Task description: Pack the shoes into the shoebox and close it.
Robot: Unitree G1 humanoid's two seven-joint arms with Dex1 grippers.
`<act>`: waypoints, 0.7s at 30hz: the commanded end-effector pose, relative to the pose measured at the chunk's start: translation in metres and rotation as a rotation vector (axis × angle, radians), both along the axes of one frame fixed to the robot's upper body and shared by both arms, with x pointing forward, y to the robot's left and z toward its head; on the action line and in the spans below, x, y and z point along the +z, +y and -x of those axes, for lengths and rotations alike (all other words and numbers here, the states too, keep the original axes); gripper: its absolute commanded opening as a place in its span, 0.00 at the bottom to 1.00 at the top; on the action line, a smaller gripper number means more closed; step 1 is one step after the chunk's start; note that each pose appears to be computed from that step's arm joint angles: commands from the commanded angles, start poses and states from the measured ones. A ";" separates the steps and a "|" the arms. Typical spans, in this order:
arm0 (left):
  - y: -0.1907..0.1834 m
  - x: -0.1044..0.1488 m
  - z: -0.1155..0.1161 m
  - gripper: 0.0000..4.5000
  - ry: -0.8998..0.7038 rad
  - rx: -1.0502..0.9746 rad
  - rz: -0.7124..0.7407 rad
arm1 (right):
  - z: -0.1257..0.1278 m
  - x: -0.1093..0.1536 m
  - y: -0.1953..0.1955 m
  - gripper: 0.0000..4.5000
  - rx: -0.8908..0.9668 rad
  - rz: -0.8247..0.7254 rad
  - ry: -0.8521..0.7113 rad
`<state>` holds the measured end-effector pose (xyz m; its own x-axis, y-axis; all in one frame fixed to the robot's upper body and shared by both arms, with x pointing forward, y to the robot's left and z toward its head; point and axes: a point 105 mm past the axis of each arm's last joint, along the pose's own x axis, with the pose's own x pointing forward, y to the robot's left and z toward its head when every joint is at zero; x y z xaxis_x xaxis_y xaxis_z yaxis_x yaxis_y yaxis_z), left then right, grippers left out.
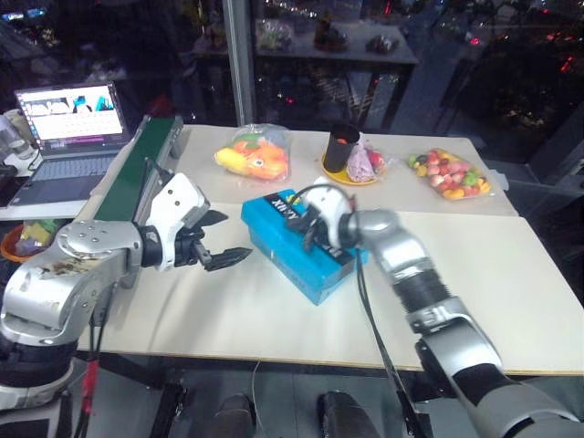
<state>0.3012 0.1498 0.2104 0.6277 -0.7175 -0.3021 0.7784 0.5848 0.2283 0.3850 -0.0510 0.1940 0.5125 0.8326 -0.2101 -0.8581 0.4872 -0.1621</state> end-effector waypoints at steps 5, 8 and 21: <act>-0.005 0.002 -0.010 1.00 -0.072 -0.025 0.001 | 0.031 0.052 -0.052 0.13 -0.054 -0.046 -0.092; -0.007 0.001 -0.011 1.00 -0.072 -0.042 0.002 | 0.039 0.047 -0.060 0.32 -0.063 -0.040 -0.076; 0.010 -0.029 0.007 1.00 -0.109 0.082 0.142 | 0.072 -0.019 -0.175 1.00 -0.550 -0.062 0.011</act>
